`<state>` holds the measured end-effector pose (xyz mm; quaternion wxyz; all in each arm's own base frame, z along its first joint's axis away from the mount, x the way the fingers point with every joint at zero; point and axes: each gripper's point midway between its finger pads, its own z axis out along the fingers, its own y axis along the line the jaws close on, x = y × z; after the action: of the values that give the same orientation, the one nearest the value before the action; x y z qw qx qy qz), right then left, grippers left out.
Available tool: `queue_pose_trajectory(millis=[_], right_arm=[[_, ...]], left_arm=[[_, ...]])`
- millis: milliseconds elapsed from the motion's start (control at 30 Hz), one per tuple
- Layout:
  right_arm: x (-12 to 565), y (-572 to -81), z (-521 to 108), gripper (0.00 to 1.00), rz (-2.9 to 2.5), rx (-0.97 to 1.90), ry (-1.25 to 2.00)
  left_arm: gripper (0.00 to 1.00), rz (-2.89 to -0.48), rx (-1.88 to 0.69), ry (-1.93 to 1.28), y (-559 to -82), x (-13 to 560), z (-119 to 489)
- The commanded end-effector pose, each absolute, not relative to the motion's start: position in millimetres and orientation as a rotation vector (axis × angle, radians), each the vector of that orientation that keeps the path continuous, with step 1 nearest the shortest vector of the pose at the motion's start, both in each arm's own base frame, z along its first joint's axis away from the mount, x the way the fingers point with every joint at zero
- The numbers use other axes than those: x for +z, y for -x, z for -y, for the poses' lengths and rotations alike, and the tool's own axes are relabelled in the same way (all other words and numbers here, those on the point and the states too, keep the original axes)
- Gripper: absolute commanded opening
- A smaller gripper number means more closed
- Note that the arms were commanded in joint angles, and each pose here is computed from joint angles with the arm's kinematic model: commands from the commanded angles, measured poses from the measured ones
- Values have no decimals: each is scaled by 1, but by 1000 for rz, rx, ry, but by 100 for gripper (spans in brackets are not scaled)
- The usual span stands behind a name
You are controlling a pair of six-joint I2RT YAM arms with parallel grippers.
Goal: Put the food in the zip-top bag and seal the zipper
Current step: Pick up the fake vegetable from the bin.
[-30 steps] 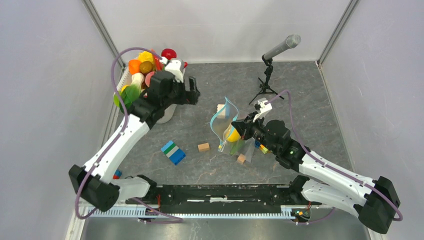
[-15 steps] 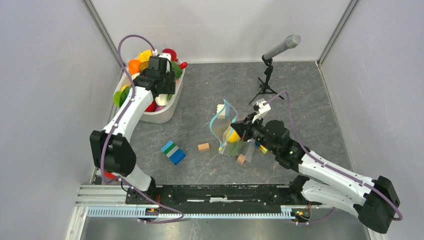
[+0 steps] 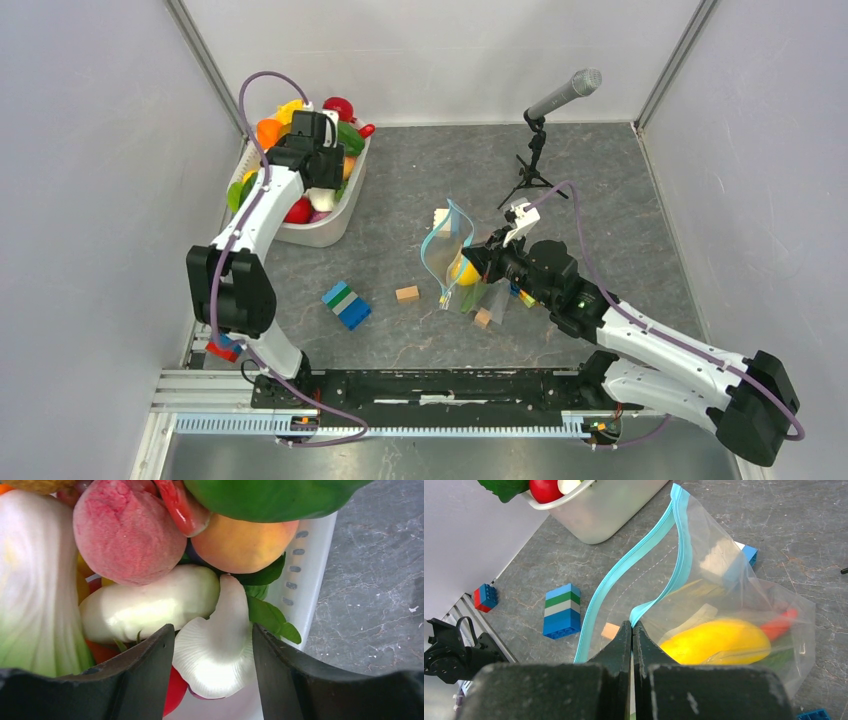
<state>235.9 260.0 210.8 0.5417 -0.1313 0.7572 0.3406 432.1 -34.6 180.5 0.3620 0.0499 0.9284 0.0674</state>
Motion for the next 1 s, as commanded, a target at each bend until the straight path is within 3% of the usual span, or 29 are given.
queue_pose_trajectory(millis=[0,133,433,533,667,967], right_arm=[[220,-238,-262,0,-1766,814,323],[219,-238,-262,0,-1768,815,321],[221,-237,-261,0,-1770,815,321],[221,-237,-261,0,-1771,817,320],[223,-236,-261,0,-1769,822,317],[222,-237,-263,0,-1774,828,311]], left_arm=[[62,-2388,154,-185,-436,176,39],[57,-2418,188,-187,-440,163,36],[56,-2476,180,-211,-435,144,37],[44,-2470,172,-201,-436,148,38],[30,-2430,139,-169,-433,169,41],[29,-2194,-95,-100,-400,255,63]])
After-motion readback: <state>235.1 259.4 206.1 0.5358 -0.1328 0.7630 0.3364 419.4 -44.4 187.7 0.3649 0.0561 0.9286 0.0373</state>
